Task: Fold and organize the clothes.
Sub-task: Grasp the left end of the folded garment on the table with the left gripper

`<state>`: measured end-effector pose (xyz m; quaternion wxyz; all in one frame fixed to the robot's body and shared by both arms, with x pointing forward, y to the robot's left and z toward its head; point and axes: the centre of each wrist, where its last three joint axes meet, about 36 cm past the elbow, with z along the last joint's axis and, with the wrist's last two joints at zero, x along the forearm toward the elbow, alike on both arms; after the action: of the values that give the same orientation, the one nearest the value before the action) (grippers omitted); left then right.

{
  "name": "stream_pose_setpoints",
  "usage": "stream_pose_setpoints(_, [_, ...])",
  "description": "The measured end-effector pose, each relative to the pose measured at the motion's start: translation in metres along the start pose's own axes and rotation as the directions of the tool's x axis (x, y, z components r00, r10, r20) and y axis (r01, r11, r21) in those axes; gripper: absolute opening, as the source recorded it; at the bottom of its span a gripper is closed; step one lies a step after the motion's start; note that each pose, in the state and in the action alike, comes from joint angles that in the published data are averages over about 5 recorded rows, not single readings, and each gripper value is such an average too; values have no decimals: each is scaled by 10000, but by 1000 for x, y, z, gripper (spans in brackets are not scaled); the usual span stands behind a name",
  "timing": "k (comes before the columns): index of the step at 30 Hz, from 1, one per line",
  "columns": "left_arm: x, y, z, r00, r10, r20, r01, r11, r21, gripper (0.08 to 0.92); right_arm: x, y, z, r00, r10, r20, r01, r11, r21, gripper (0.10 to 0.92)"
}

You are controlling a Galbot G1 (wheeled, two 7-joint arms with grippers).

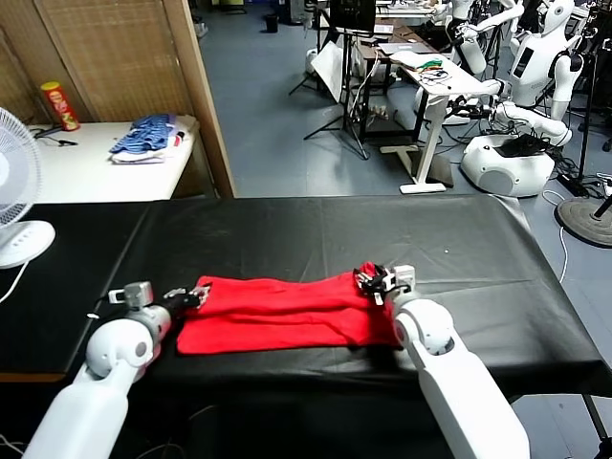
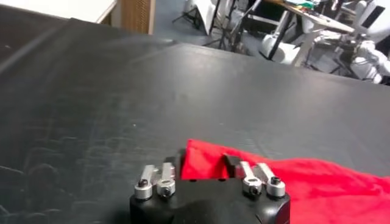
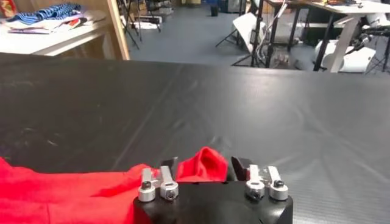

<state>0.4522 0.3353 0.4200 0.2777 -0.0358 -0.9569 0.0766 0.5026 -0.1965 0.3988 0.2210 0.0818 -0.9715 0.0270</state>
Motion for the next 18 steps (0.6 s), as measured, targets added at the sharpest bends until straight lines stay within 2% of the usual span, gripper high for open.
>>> stream_pose_setpoints(3, [-4,-4,7,9983,-344,481,366,9983,-463,149,-3,4,6,9990,347,267,-349,9994,59,141])
stream_pose_setpoints(6, [-7,-7,12,9939,-655,883,730,9937,-846,134,-6,5,9,9984,418,369,-419,9991,16,138])
stream_pose_setpoints(10, [-13,-11,14,9894,-911,1134,1030,9892,-1045,129,-6,3,10,9991,106,411,-104,9999,-52,154])
stream_pose_setpoints(13, [-16,-13,14,9880,-915,1246,1045,9892,-1027,155,-3,0,9,9989,-152,452,154,9999,-32,267])
stream_pose_setpoints(15, [-16,-13,13,9873,-887,1319,1022,9898,-996,226,1,-3,8,9984,-269,500,270,9996,0,385])
stream_pose_setpoints(18, [-15,-13,10,9863,-839,1420,978,9908,-939,391,8,-7,6,9978,-357,567,355,9994,41,552])
